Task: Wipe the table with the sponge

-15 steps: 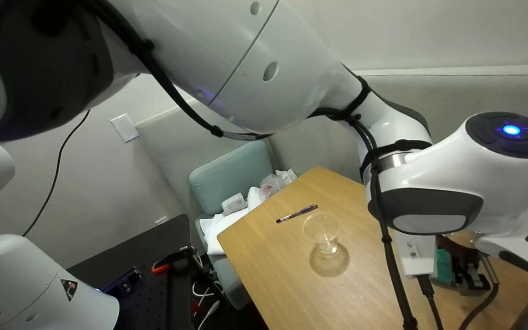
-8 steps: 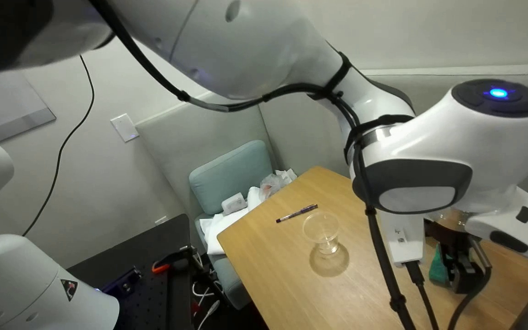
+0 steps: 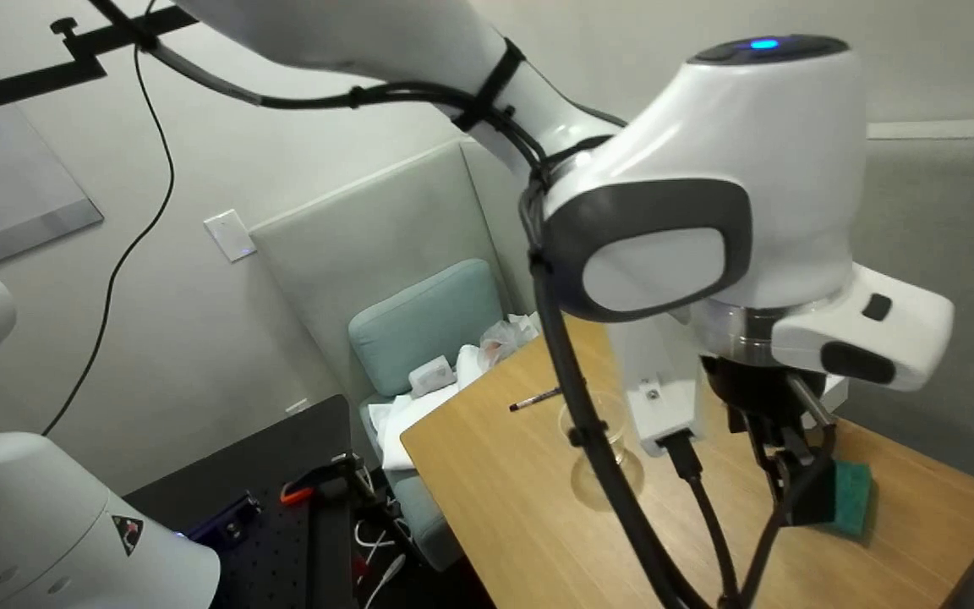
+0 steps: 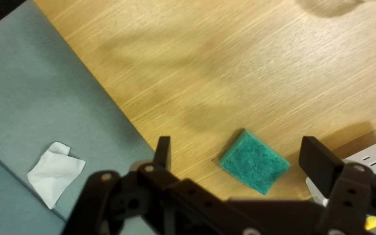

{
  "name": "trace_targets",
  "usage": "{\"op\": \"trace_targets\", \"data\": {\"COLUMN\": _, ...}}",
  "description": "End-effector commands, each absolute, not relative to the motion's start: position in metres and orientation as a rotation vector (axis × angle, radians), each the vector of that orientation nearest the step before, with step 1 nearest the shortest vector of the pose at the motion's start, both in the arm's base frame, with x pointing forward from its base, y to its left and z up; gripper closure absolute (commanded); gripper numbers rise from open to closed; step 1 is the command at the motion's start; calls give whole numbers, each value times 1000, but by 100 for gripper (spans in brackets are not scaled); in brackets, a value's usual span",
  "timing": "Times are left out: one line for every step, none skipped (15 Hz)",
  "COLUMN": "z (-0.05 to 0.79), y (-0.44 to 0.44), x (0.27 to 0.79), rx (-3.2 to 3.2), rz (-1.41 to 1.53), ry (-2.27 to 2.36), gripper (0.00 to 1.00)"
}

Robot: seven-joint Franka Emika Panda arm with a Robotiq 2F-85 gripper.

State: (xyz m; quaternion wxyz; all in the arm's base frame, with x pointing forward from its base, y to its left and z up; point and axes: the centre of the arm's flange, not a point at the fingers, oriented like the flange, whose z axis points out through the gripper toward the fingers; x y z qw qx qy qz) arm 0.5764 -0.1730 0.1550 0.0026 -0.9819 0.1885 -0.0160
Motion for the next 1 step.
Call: {"op": "trace_targets", "data": {"z": 190, "y": -151, "x": 538, "rx": -3125, "rz": -127, "ry": 551, "gripper": 0}}
